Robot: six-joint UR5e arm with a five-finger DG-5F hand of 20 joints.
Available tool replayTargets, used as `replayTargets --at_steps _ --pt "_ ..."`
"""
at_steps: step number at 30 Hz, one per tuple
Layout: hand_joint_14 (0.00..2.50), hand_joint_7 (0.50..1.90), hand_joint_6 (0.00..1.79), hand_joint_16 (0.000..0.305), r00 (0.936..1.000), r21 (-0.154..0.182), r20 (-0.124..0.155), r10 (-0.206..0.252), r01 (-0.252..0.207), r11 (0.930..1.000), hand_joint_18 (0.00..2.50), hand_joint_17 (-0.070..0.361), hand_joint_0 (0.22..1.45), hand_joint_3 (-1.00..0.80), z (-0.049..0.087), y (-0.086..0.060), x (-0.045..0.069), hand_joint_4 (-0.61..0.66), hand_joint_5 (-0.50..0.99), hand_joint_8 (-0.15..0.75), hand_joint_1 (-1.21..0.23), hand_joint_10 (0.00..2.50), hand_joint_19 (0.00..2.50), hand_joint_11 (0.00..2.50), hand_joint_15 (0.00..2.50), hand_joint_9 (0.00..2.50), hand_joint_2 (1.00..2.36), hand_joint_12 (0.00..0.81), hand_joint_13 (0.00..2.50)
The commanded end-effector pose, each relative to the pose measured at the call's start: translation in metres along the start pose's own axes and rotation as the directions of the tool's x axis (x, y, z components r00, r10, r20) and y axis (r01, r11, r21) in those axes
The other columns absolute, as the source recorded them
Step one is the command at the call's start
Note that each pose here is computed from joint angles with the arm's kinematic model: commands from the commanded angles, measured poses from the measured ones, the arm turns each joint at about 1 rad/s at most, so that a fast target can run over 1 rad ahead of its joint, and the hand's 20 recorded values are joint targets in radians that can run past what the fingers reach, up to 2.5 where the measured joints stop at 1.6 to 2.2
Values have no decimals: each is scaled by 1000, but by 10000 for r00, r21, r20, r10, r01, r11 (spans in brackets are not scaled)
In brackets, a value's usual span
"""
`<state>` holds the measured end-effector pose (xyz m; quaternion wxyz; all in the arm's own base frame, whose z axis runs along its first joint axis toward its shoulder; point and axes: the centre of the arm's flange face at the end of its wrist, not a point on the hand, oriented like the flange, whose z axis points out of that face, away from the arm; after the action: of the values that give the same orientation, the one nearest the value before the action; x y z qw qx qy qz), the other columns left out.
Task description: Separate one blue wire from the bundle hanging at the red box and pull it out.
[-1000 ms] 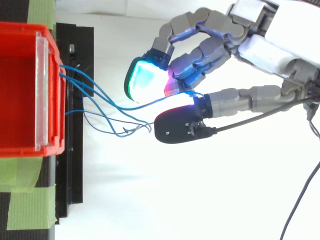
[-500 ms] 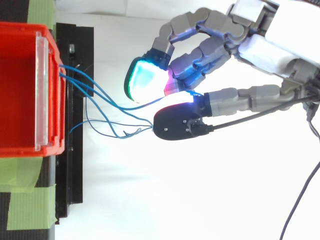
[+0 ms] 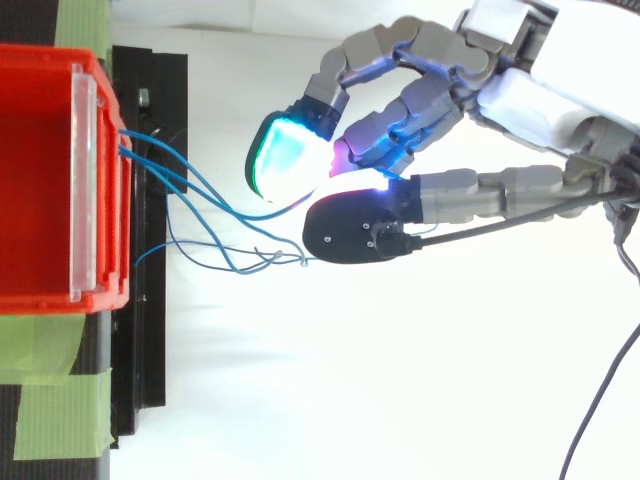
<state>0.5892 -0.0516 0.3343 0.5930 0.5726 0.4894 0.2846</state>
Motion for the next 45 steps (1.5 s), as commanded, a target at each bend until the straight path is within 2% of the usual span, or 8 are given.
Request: replayTargets --at_steps 1,6,17,26,30,38,41,45 --pt "1 731 912 62 10000 -17 -7 12 -12 10000 893 140 569 -103 0 0 0 232 -203 378 -593 3 510 1273 1415 1020 1272 478 1131" --pt "0 756 911 64 10000 -29 -5 6 -6 10000 910 145 533 -150 0 1 0 239 -202 397 -492 4 509 1264 1406 1037 1376 488 1143" --pt "3 768 908 67 10000 -29 -5 6 -6 10000 919 150 509 -193 0 1 0 235 -199 408 -412 3 505 1264 1411 1052 1404 499 1148" --pt "144 775 905 75 10000 -41 -3 16 -16 10000 969 170 402 -285 0 1 0 283 -202 449 -372 2 485 1290 1330 1066 1636 566 1144" --pt "147 778 902 77 10000 -41 -3 16 -16 10000 962 173 409 -274 0 1 0 286 -205 447 -433 2 482 1283 1327 1051 1454 566 1138" --pt "129 774 900 76 10000 -41 -3 31 -31 10000 953 172 434 -244 0 1 0 295 -208 446 -490 3 488 1273 1354 1048 1285 565 1130" --pt "116 793 896 76 10000 -41 -3 31 -31 10000 938 172 453 -202 0 1 0 295 -213 442 -533 4 493 1300 1365 1035 1117 558 1120" --pt "86 791 893 76 10000 -41 -3 31 -31 10000 918 171 457 -205 0 1 0 300 -220 432 -598 5 494 1327 1389 1001 1002 551 1108"
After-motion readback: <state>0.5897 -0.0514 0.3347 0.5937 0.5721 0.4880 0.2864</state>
